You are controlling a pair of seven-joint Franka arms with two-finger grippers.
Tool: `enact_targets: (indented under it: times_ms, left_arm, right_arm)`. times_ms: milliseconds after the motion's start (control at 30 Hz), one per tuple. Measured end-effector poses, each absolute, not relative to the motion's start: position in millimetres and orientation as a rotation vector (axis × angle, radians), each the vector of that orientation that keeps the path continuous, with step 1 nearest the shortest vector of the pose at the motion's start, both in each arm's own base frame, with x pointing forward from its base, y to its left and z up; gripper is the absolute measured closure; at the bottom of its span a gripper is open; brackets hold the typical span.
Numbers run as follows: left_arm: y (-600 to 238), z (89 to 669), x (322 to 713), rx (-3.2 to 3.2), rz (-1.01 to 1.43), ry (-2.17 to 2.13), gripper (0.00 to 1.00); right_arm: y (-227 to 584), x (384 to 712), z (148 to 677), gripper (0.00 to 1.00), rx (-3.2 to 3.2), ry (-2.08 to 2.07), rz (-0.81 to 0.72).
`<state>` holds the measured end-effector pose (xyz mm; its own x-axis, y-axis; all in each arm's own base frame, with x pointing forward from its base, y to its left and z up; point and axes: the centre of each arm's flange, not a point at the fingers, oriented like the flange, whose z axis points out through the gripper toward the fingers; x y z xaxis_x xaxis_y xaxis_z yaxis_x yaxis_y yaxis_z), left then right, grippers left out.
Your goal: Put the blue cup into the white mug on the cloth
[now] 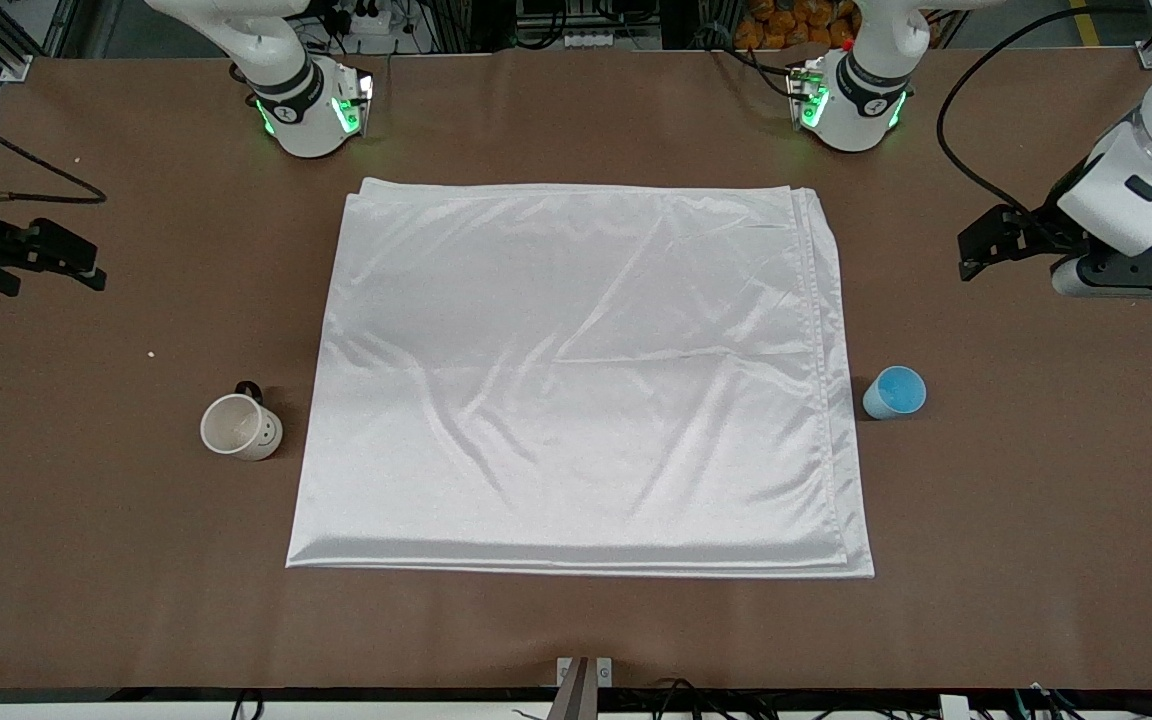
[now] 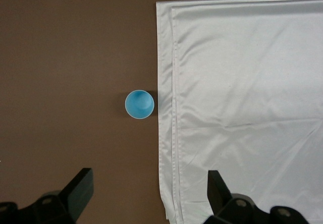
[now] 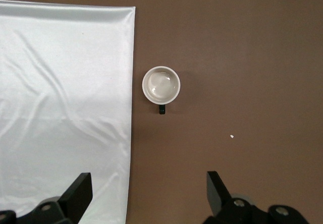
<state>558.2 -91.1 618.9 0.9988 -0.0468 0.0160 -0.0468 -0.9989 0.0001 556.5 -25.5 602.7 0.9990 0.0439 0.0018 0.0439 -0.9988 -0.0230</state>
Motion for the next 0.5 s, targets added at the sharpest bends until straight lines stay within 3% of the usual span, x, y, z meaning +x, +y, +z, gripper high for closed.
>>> enact_targets:
  times_ms: [500]
  left_arm:
    - [-92.3,619.0,558.0,3.140,0.026,-0.077,0.00]
  right_arm:
    - [-21.2,556.8,601.6,0.00,-3.081,-0.066,0.002]
